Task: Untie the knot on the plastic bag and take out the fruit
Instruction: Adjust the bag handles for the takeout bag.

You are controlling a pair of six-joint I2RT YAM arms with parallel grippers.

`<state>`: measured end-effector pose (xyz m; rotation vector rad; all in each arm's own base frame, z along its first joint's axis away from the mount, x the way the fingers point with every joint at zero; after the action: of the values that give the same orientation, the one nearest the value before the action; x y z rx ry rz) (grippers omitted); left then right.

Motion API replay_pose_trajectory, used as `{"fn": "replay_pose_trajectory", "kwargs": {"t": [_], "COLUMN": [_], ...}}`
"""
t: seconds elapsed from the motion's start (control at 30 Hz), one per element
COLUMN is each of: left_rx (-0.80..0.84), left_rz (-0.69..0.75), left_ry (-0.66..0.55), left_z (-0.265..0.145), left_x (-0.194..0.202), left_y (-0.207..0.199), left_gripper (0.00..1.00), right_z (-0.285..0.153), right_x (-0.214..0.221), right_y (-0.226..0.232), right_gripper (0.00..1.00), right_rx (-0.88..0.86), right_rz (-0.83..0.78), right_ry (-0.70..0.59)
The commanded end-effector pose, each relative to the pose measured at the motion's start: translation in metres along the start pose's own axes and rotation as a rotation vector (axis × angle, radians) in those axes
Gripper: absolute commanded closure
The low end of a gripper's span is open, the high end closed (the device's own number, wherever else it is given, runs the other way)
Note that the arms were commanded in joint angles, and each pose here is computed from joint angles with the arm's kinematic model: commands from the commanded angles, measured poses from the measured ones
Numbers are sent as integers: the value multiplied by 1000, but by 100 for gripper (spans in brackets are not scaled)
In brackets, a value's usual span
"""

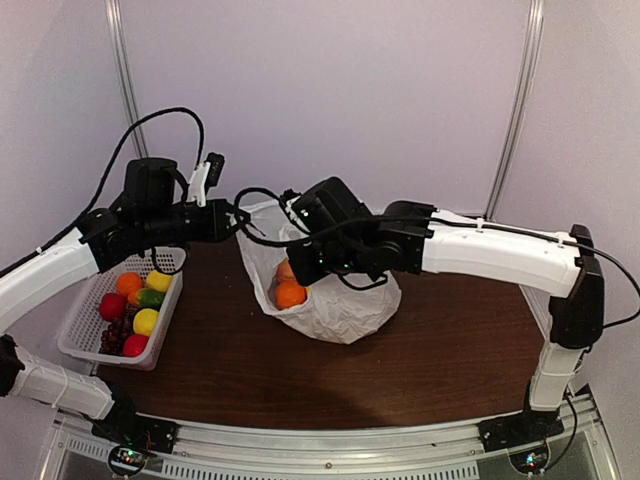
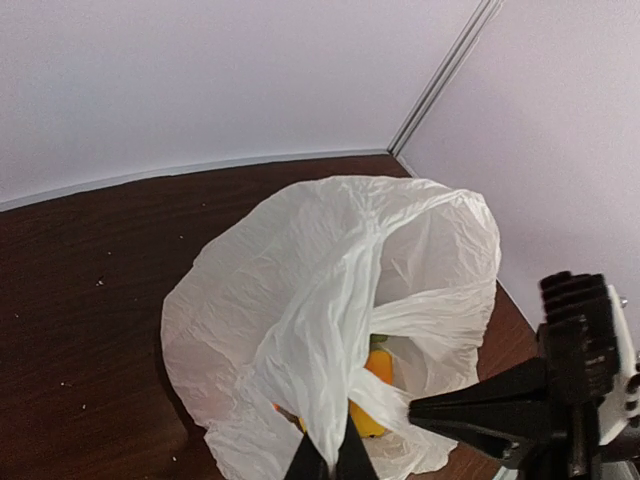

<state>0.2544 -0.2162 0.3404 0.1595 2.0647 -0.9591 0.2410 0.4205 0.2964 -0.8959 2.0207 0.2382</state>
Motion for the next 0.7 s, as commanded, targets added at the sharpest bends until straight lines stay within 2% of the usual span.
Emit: {"fn": "replay_pose_trajectory", "kwargs": {"t": [0.0,0.2,0.3,0.5,0.67], "left_rx": [-36,-92,-92,30,71], "left_rz": [-35,-102,-124,-75,-38], "left_ry": [-46,-66,-78,-69,-43], "left_z": [3,12,16,20,17], "left_x": [-8,-3,1,16,29], "left_y": [16,44,50,48,50], "left_gripper": [100,100,100,100,100], "right_z": [-49,-90,-93,-92,-97], "right_x": [-7,36,77,141,160], "right_y": [-11,-13,-13,-9,-15], "right_gripper": [100,100,100,100,87], "right_rx": [-95,-172,-192,-233,-239], "right_rz": [58,114,167,287,378], "right_ry": [-117,-157,-131,-122,-165]}}
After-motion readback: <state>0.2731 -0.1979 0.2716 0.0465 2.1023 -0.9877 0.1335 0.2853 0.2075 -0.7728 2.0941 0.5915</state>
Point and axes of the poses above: each gripper's point midway between its finger pads, its own z axis out along the fingers, its own y axis along the line the jaws close on, x = y × z, the point moved 7 cm from there along -z, back along the fingers, and after that the axes turned 12 degrees about -z, right-handed, at the moved point
